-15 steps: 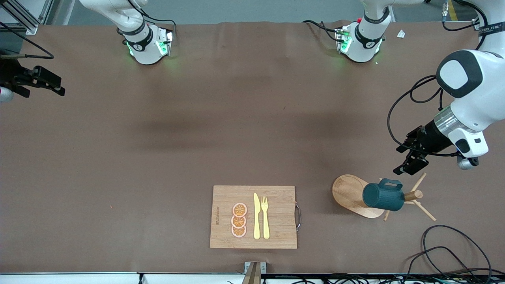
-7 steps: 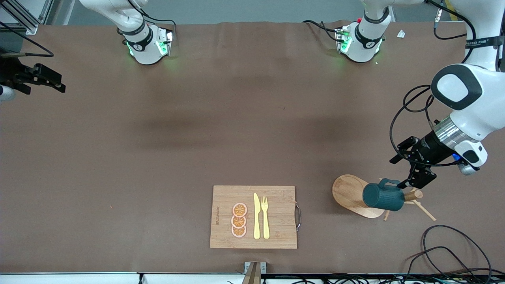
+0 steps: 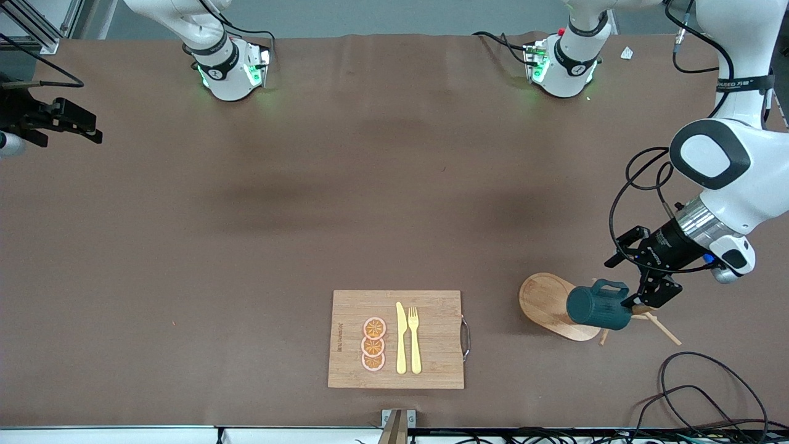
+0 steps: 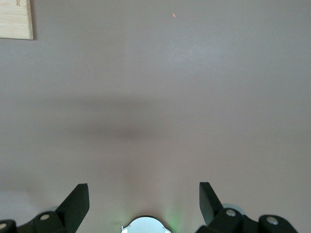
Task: Transfer cup from left to right arm and place
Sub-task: 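Move the left gripper toward the teal mug on the wooden stand, then close the left gripper around the teal mug's body, then lift the mug off the stand and carry it toward the table middle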
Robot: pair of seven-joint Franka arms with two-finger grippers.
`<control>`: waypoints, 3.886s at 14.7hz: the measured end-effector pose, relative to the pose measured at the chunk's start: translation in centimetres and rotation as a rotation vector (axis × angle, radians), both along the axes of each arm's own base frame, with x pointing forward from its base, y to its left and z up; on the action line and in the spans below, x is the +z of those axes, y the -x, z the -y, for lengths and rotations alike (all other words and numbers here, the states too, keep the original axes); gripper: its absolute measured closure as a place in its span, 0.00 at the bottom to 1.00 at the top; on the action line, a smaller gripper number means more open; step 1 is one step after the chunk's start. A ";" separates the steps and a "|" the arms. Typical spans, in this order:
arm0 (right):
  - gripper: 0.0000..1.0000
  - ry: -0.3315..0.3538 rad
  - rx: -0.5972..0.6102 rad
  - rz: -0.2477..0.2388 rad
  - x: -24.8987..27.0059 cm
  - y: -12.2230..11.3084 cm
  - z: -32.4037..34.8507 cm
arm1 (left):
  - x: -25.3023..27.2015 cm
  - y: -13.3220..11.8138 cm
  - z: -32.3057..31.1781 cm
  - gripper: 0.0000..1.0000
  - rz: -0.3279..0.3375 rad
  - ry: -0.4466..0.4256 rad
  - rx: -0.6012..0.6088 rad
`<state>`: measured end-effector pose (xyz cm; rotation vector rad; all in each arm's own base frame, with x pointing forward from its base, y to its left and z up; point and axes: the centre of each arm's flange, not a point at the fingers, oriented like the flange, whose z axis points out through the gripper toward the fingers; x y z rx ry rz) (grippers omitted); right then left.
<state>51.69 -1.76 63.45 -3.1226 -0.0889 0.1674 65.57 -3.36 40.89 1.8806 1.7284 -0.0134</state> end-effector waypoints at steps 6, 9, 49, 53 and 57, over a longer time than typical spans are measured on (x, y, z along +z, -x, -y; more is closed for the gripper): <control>0.00 0.000 0.002 0.001 0.0 0.0 0.0 | -1.8 -1.3 1.0 0.00 0.024 -0.018 0.016; 0.00 0.000 0.002 0.006 0.2 0.0 -0.1 | -2.8 -1.6 1.4 0.00 0.019 -0.021 0.015; 0.00 0.001 0.018 0.027 1.3 0.0 -0.9 | 3.5 0.0 20.4 0.15 0.072 -0.305 -0.464; 0.00 0.001 0.019 0.027 1.3 0.0 -0.9 | 3.4 2.7 28.8 0.15 0.104 -0.496 -0.679; 0.00 0.001 0.019 0.027 1.3 0.0 -1.0 | 0.0 5.5 36.7 0.15 0.150 -0.676 -0.834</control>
